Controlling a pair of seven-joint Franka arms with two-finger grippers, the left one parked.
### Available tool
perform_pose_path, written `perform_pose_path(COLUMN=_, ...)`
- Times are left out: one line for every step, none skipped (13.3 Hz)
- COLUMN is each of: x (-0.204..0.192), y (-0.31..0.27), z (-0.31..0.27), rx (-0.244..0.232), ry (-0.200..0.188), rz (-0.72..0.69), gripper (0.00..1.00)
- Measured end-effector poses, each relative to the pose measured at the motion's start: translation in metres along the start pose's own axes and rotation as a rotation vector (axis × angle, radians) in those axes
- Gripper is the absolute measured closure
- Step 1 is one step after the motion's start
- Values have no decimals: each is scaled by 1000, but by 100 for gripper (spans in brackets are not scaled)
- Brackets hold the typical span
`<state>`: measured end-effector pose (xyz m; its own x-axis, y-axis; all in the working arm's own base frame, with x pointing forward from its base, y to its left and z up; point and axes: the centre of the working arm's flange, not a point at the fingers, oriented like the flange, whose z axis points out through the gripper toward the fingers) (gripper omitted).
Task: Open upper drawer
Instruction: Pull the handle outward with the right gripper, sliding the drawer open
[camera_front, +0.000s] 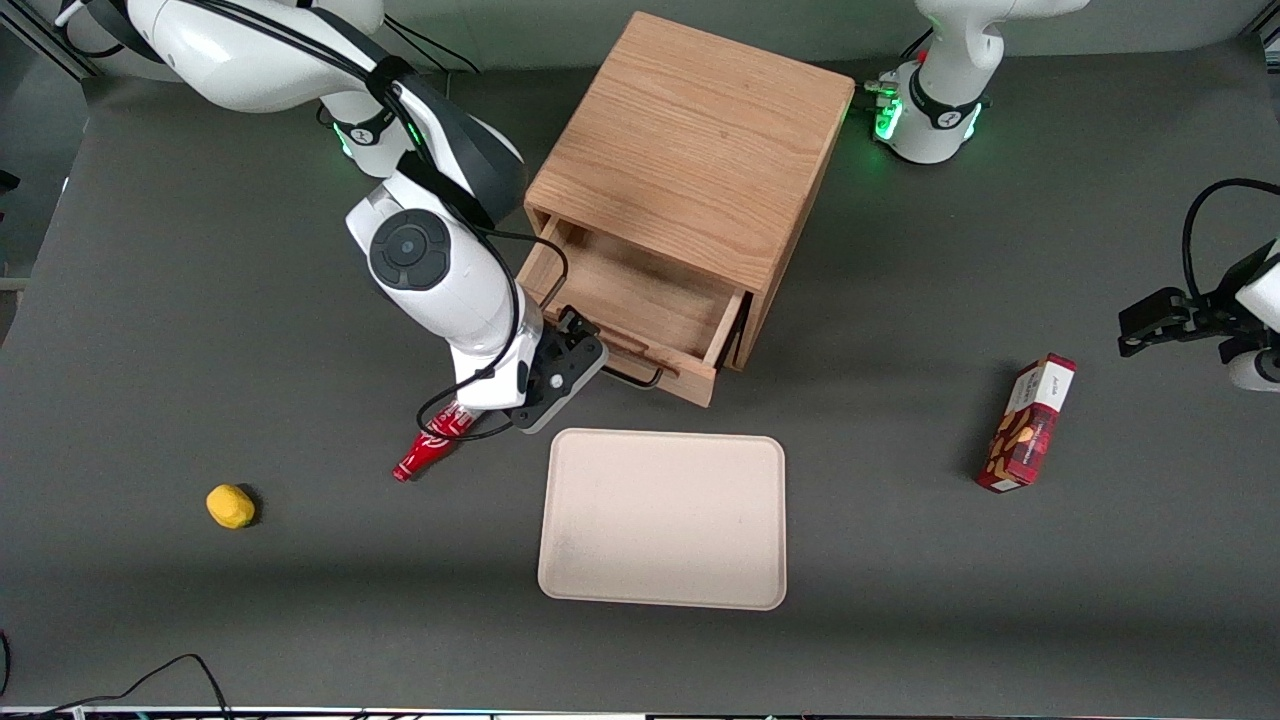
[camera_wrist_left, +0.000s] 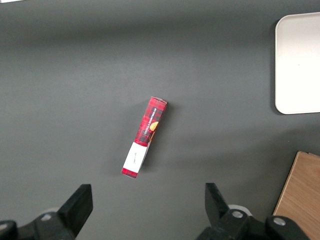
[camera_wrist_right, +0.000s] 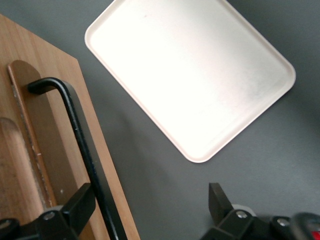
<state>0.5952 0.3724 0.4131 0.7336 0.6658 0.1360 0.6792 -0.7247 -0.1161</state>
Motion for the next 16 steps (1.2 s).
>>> perform_pose_path(x=0, y=9, z=0, rx=-10, ry=4, rz=-1, gripper=0)
perform_pose_path(x=-1, y=19, z=0, rx=-18, ry=6, rz=-3, gripper=0)
perform_pose_path(x=-1, y=31, z=0, rx=-28, ry=9, rz=-6, gripper=0)
perform_pose_path(x=-2, y=42, z=-1, rx=-37, ry=13, rz=-9, gripper=0)
perform_pose_path(x=-2, y=50, z=-2, rx=-43, ry=18, rz=-13, gripper=0)
perform_pose_path(x=-2, y=58, z=-2, rx=-49, ry=22, rz=-20, gripper=0)
perform_pose_path(x=-1, y=66, z=-4, rx=-56, ry=27, rz=-26, gripper=0)
perform_pose_path(x=-1, y=74, z=-6, rx=-65, ry=30, rz=-30, gripper=0)
perform_pose_path(x=-2, y=81, z=-7, rx=-72, ry=32, rz=-29, gripper=0)
perform_pose_path(x=-2, y=87, z=-8, rx=-79, ry=34, rz=-31, gripper=0)
perform_pose_path(x=-3, y=93, z=-9, rx=-84, ry=35, rz=-38, gripper=0)
perform_pose_path(x=-2, y=97, z=-9, rx=-86, ry=36, rz=-43, gripper=0)
perform_pose_path(x=-3, y=99, z=-7, rx=-86, ry=34, rz=-46, gripper=0)
perform_pose_path(x=-2, y=100, z=-7, rx=-85, ry=34, rz=-47, gripper=0)
perform_pose_path(x=-2, y=100, z=-8, rx=-85, ry=35, rz=-47, gripper=0)
perform_pose_path(x=-1, y=100, z=-8, rx=-85, ry=36, rz=-47, gripper=0)
